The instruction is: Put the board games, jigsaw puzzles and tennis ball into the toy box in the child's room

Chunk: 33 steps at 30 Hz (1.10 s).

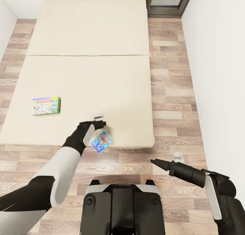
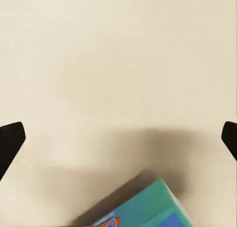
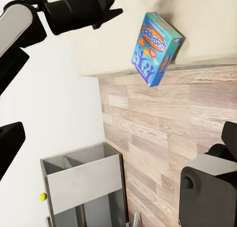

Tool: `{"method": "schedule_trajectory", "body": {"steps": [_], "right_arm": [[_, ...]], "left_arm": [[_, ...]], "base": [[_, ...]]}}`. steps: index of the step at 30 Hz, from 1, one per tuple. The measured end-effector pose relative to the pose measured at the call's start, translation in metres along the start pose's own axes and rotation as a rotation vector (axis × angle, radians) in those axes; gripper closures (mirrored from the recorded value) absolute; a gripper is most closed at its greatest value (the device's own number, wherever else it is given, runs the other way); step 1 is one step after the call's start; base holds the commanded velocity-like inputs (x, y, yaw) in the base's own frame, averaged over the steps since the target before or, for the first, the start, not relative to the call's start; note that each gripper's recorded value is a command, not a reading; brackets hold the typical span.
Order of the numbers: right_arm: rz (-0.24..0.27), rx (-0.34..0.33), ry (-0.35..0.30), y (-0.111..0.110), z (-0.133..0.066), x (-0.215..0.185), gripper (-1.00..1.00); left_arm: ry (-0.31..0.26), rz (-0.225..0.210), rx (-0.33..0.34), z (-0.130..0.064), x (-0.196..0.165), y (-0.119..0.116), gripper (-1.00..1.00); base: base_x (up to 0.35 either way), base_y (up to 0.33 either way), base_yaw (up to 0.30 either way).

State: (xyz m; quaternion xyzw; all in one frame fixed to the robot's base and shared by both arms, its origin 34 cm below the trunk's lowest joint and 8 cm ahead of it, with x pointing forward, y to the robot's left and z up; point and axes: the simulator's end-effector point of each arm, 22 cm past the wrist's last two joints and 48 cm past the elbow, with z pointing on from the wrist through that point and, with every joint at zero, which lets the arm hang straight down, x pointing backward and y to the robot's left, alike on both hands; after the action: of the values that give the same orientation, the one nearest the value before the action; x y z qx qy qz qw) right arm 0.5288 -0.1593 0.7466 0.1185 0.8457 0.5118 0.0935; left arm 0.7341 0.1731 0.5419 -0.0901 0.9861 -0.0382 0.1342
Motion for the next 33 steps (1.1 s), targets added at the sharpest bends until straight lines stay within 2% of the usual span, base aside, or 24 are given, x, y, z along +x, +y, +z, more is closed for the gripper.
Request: {"method": "schedule_trajectory", "body": {"steps": [9, 14, 19, 20, 22, 26, 27, 28, 29, 31, 32, 33], "right_arm": [[-0.006, 0.001, -0.002, 0.0, -0.001, -0.001, -1.0], [-0.017, 0.001, -0.006, 0.0, 0.0, -0.002, -1.0], [-0.02, 0.001, -0.007, 0.0, 0.0, -0.002, -1.0], [-0.021, 0.002, -0.008, 0.0, -0.001, -0.002, -1.0], [-0.022, 0.003, -0.008, -0.001, -0.001, -0.002, -1.0], [-0.023, 0.004, -0.008, -0.001, -0.001, -0.002, -1.0], [-0.023, 0.003, -0.009, -0.001, -0.001, -0.002, -1.0], [-0.023, 0.003, -0.009, -0.001, -0.001, -0.002, -1.0], [-0.023, 0.003, -0.01, -0.001, -0.001, -0.002, -1.0], [-0.025, 0.003, -0.011, -0.001, 0.0, -0.002, -1.0], [-0.029, 0.003, -0.013, -0.001, 0.0, -0.003, -1.0], [-0.032, 0.003, -0.014, -0.001, 0.0, -0.003, -1.0]], "left_arm": [[0.002, -0.044, -0.014, -0.023, -0.037, 0.032, -1.0], [0.038, -0.128, 0.07, -0.046, -0.045, 0.057, -1.0], [0.046, -0.222, 0.221, -0.076, -0.05, 0.074, -1.0], [0.034, -0.241, 0.273, -0.088, -0.05, 0.085, -1.0], [0.025, -0.256, 0.353, -0.105, -0.044, 0.102, -1.0], [0.033, -0.279, 0.494, -0.129, -0.024, 0.115, -1.0], [0.039, -0.29, 0.567, -0.142, -0.013, 0.119, -1.0], [0.045, -0.299, 0.609, -0.15, -0.007, 0.119, -1.0], [0.054, -0.31, 0.686, -0.164, 0.004, 0.119, -1.0], [0.065, -0.326, 0.77, -0.18, 0.015, 0.116, -1.0], [0.072, -0.338, 0.847, -0.195, 0.023, 0.112, -1.0], [0.075, -0.344, 0.885, -0.202, 0.026, 0.109, -1.0]], "base": [[0.0, 0.0, 0.0], [0.0, 0.0, 0.0], [0.0, 0.0, 0.0], [0.0, 0.0, 0.0], [0.0, 0.0, 0.0], [0.0, 0.0, 0.0], [0.0, 0.0, 0.0], [0.0, 0.0, 0.0], [0.0, 0.0, 0.0], [0.0, 0.0, 0.0], [0.0, 0.0, 0.0], [0.0, 0.0, 0.0]]}}
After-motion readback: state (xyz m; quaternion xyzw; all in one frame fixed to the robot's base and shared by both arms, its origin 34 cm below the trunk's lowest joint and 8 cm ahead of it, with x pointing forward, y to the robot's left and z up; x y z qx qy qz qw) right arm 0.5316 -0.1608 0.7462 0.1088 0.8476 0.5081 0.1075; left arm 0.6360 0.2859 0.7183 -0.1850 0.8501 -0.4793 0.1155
